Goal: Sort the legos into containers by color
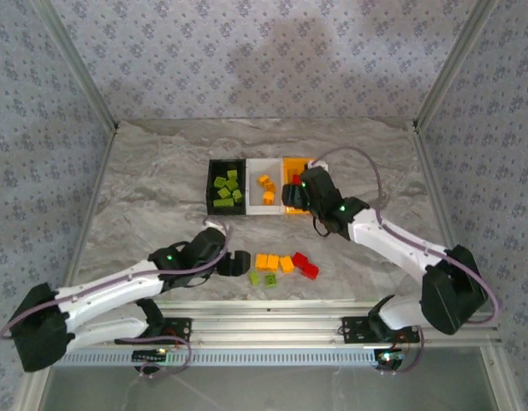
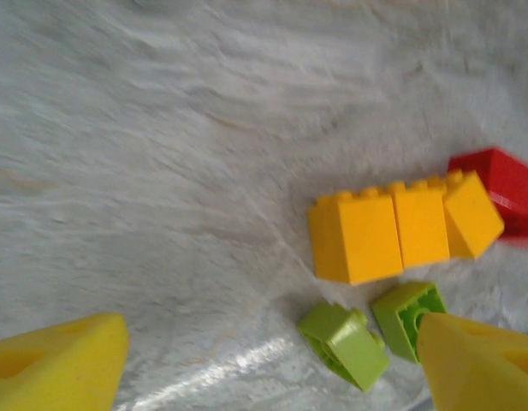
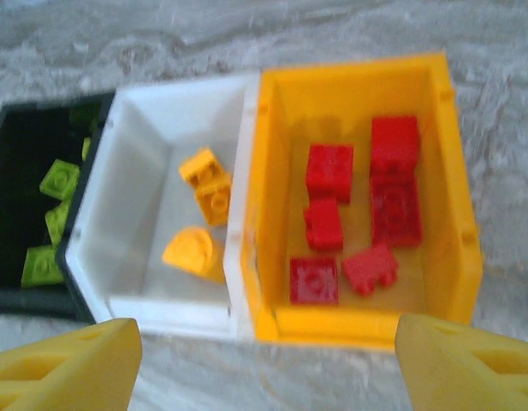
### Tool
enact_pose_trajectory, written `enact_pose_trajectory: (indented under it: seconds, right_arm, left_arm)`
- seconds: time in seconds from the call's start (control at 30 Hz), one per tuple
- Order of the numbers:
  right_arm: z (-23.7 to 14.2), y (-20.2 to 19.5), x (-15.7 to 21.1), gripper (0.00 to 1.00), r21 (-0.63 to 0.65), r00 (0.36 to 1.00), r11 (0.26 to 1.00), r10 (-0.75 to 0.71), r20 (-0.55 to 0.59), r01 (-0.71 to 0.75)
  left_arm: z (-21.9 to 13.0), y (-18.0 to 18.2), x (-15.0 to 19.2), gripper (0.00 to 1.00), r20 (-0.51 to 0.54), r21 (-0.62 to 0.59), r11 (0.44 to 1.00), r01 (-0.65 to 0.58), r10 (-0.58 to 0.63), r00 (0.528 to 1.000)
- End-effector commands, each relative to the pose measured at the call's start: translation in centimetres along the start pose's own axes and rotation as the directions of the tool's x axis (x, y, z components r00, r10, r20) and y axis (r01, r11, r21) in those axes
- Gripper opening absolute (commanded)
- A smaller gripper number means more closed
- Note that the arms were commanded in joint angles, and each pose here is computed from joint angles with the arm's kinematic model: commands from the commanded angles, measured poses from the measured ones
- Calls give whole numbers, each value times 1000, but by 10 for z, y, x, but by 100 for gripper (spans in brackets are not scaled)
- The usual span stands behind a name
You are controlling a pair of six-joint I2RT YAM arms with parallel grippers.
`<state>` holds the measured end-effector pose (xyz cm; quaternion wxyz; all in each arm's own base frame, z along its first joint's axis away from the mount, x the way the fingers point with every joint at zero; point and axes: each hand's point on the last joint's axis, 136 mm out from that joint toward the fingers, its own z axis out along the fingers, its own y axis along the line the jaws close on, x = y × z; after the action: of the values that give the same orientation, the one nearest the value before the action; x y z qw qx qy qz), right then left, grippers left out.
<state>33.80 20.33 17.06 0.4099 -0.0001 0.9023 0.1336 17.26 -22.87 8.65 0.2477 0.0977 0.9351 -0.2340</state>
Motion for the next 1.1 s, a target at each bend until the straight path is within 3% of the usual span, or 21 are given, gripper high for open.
enact_pose_trajectory:
  seconds: [0.0, 0.13, 0.4, 0.57, 0.77, 1.07]
  right_arm:
    - [-5, -18, 36, 80, 30, 998, 999, 24, -62, -22]
    - [-14, -30, 57, 80, 39, 996, 999, 33, -77, -30]
    - [-28, -39, 63, 81, 40, 998, 999, 39, -52, -37]
    - [-35, -38, 57, 81, 31, 999, 999, 42, -28, -42]
    - [-38, -39, 52, 81, 32, 999, 998, 49, -9, -49]
    - [-39, -38, 50, 81, 30, 998, 998, 58, 0, -58]
  left_arm:
    - [7, -31, 5, 83, -52, 85, 992, -90, 94, 994]
    - [20, -44, 22, 80, -118, 89, 985, -149, 159, 980]
    - [41, -43, 40, 76, -198, 49, 979, -195, 201, 959]
    - [50, -28, 48, 64, -242, -27, 976, -218, 205, 948]
    - [49, -18, 52, 46, -250, -62, 976, -208, 187, 950]
    - [30, -19, 34, 36, -173, -67, 977, -200, 186, 967]
